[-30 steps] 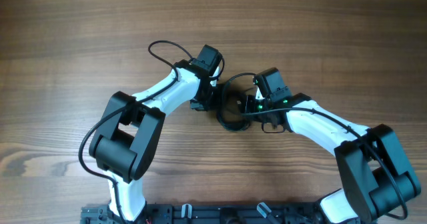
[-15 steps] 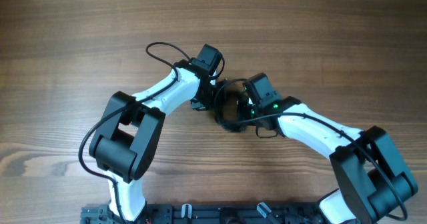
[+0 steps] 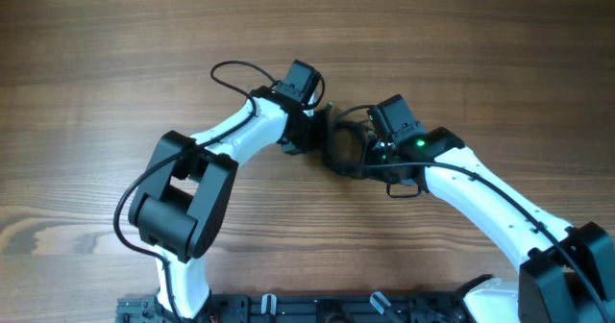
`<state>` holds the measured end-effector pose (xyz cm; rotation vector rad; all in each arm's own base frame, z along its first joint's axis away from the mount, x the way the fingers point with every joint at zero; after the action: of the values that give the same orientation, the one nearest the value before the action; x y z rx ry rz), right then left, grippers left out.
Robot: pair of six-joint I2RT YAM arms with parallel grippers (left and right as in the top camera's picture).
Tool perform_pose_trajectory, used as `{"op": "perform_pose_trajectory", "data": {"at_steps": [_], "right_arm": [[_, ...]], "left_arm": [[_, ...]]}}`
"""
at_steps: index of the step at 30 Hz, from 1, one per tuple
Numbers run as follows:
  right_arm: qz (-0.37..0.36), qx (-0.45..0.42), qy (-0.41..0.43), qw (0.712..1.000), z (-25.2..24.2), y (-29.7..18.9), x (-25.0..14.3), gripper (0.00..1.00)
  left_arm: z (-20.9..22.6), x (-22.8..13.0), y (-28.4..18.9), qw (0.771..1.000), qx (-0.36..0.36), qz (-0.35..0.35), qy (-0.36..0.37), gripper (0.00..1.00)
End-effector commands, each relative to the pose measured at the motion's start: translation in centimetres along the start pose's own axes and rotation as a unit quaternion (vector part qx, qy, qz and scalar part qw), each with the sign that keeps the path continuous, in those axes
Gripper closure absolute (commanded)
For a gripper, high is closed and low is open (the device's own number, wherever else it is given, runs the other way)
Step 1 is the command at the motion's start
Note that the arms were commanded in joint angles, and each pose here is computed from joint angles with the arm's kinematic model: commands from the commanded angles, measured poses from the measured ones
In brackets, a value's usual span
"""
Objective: Untangle cables
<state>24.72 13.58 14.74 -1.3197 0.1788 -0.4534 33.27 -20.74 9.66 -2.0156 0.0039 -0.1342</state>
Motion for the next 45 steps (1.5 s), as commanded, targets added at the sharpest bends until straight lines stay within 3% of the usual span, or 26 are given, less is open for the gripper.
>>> {"op": "perform_pose_trajectory", "data": {"at_steps": [1, 5, 12, 14, 18, 23, 26, 35, 40, 41, 45], "right_arm": [[-0.018, -0.031, 0.023, 0.999, -0.7, -0.7, 0.2, 0.96], [0.025, -0.017, 0.023, 0.999, -0.7, -0.7, -0.6, 0.95], [0.034, 0.002, 0.023, 0.999, -0.3, -0.7, -0.6, 0.61], [0.032, 0.005, 0.022, 0.999, -0.2, -0.7, -0.6, 0.58], [0.012, 0.018, 0.016, 1.0, 0.2, -0.7, -0.1, 0.6], [-0.124, 0.02, -0.003, 0.992, 1.3, -1.0, 2.6, 0.71], [-0.173, 0.006, 0.004, 0.985, 1.3, -1.3, 3.5, 0.71], [-0.093, -0.012, -0.003, 0.996, 1.1, 2.5, 2.6, 0.7], [-0.091, -0.016, -0.003, 0.996, 1.0, 2.9, 2.7, 0.66], [-0.092, -0.018, -0.004, 0.996, 1.0, 2.8, 2.7, 0.59], [-0.093, -0.02, -0.004, 0.995, 1.0, 2.8, 2.7, 0.57]], "left_arm": [[2.5, 1.0, -0.4, 0.999, -0.001, -0.006, -0.039, 0.96], [3.0, 1.3, -0.7, 0.999, -0.014, -0.007, -0.047, 0.96], [2.6, 1.6, -0.7, 0.999, -0.034, -0.013, -0.041, 0.96], [2.4, 1.6, -0.7, 0.998, -0.047, -0.009, -0.034, 0.96], [1.4, 1.9, -0.9, 0.994, -0.109, -0.006, 0.008, 0.96], [0.7, 1.7, -0.9, 0.988, -0.136, -0.005, 0.076, 0.96], [0.3, 1.2, -0.6, 0.987, -0.133, 0.005, 0.092, 0.96], [0.1, 1.1, -0.5, 0.986, -0.135, 0.005, 0.094, 0.96], [0.1, 1.1, -0.5, 0.986, -0.135, 0.005, 0.094, 0.96], [0.1, 1.1, -0.6, 0.986, -0.135, 0.005, 0.093, 0.96], [0.1, 1.1, -0.6, 0.986, -0.135, 0.005, 0.093, 0.96]]}}
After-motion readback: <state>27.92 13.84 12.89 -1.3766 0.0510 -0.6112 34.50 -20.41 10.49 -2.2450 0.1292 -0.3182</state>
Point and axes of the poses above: each gripper's point midway between its finger pads, its own y axis out along the fingers, its own z axis along the line the jaws close on, x = y × z, the point moved 10 cm from there along -y, back along the fingers, and after that the axes turned 11 degrees about y, right-handed, at the moved point
